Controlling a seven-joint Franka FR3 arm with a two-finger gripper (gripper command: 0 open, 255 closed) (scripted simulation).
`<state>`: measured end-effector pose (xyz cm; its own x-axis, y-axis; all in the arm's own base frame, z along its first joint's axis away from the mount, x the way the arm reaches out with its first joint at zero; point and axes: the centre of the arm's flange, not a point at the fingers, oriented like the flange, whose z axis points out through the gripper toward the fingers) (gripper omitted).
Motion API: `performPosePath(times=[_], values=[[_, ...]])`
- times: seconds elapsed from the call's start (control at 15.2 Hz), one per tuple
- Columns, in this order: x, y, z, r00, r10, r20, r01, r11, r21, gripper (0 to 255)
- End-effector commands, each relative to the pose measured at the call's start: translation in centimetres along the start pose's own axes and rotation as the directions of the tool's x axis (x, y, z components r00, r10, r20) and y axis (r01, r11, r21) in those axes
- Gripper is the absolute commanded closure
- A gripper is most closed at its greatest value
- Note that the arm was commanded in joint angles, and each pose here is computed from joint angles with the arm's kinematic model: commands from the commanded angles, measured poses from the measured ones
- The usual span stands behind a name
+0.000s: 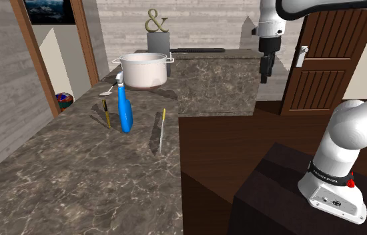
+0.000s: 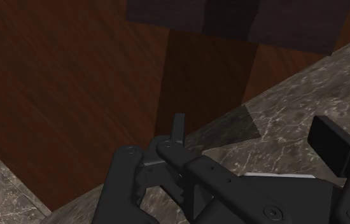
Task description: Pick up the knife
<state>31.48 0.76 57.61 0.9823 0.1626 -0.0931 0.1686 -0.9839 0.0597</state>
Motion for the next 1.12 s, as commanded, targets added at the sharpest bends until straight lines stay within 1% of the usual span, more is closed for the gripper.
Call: performPosePath(times=[0.0, 0.26, 0.53, 0.79, 1.06], values=[[0.0, 0.0, 0.0, 1.000, 0.000, 0.000, 0.000, 1.000, 0.000, 0], [2.0, -4.5, 1.3, 0.994, 0.107, -0.003, -0.107, 0.994, 0.012, 0], [4.5, -8.7, 2.6, 0.977, 0.213, -0.005, -0.213, 0.977, 0.025, 0], [7.4, -12.7, 3.8, 0.948, 0.317, -0.006, -0.316, 0.948, 0.038, 0], [10.7, -16.4, 5.0, 0.909, 0.417, -0.005, -0.416, 0.908, 0.051, 0]])
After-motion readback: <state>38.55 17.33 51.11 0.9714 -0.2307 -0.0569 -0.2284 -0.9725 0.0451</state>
